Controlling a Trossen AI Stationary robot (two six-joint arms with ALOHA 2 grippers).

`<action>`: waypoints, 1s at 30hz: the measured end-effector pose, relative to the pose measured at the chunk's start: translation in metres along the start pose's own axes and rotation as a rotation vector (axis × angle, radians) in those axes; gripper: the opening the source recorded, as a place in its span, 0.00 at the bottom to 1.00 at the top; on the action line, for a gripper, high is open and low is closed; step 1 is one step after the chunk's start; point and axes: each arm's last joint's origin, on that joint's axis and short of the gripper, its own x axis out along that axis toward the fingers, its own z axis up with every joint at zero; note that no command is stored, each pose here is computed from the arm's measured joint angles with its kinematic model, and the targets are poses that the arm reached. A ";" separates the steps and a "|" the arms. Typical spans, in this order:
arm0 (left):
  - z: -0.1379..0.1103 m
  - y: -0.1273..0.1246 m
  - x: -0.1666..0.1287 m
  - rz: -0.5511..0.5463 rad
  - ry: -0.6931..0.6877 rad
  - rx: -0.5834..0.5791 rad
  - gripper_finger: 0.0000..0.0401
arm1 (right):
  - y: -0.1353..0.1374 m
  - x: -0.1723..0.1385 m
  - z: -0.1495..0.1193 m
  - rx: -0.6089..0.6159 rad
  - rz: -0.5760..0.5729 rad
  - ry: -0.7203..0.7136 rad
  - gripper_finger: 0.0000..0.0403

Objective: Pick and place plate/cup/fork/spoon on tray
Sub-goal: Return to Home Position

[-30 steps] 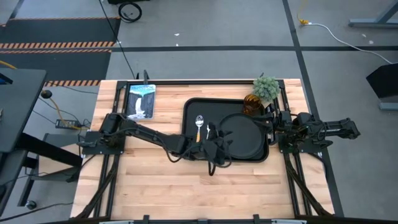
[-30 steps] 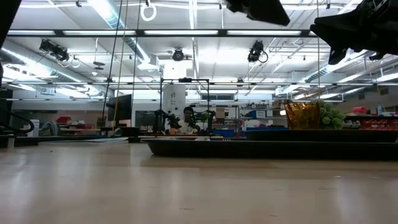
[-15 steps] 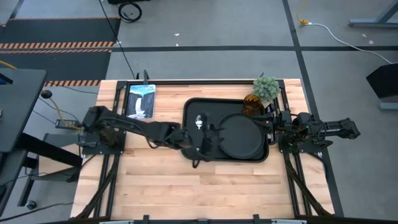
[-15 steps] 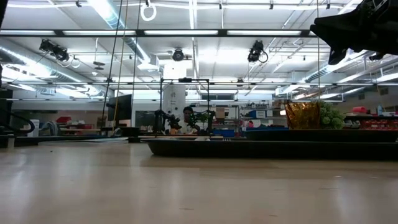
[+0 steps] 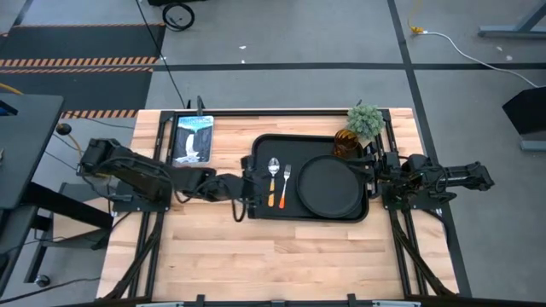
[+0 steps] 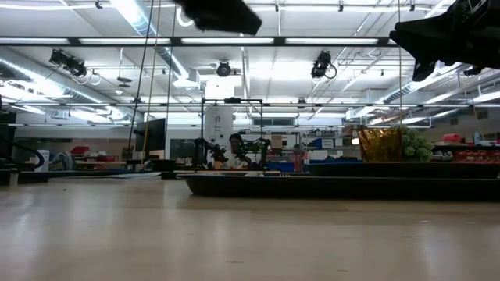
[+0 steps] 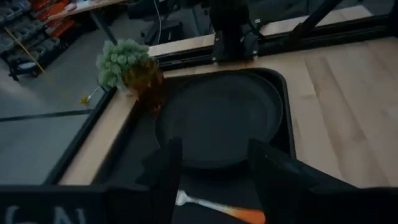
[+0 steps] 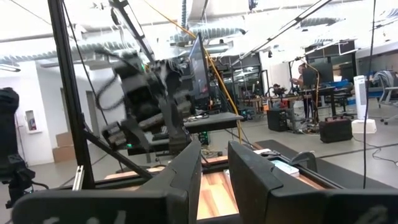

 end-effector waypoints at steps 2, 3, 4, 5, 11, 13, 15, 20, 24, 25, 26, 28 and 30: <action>-0.021 0.001 -0.005 0.002 -0.024 -0.019 0.48 | 0.000 0.000 0.000 0.000 -0.001 0.000 0.22; -0.031 0.001 -0.006 0.003 -0.043 -0.029 0.48 | 0.000 0.000 0.000 -0.001 -0.001 0.002 0.22; -0.042 0.001 -0.008 0.004 -0.054 -0.035 0.48 | 0.000 0.000 0.000 0.000 0.000 0.000 0.22; -0.053 0.001 -0.010 0.005 -0.060 -0.042 0.48 | 0.000 0.000 0.000 0.000 0.000 -0.002 0.22; -0.106 0.001 -0.023 -0.012 -0.102 -0.135 0.48 | 0.000 0.000 0.000 0.000 0.000 0.000 0.22; -0.116 0.000 -0.028 -0.022 -0.096 -0.137 0.48 | 0.000 0.000 0.000 0.000 0.000 -0.002 0.22; -0.121 0.001 -0.034 -0.030 -0.096 -0.132 0.48 | 0.000 0.000 0.000 0.000 0.000 -0.001 0.22; -0.128 0.011 -0.056 -0.087 -0.143 -0.146 0.48 | 0.000 0.000 0.000 0.000 0.000 -0.001 0.22; -0.144 0.020 -0.076 -0.130 -0.182 -0.161 0.48 | 0.000 0.000 0.000 0.000 0.000 -0.001 0.22; -0.150 0.022 -0.080 -0.135 -0.186 -0.162 0.48 | 0.000 0.000 0.000 0.000 0.000 -0.001 0.22; -0.156 0.023 -0.084 -0.139 -0.189 -0.163 0.48 | 0.000 0.000 0.000 0.000 0.000 -0.001 0.22; -0.169 0.025 -0.089 -0.138 -0.183 -0.161 0.48 | 0.000 0.000 0.000 0.000 0.000 -0.001 0.22; -0.181 0.027 -0.092 -0.132 -0.172 -0.164 0.48 | 0.000 0.000 0.000 0.000 0.000 -0.001 0.22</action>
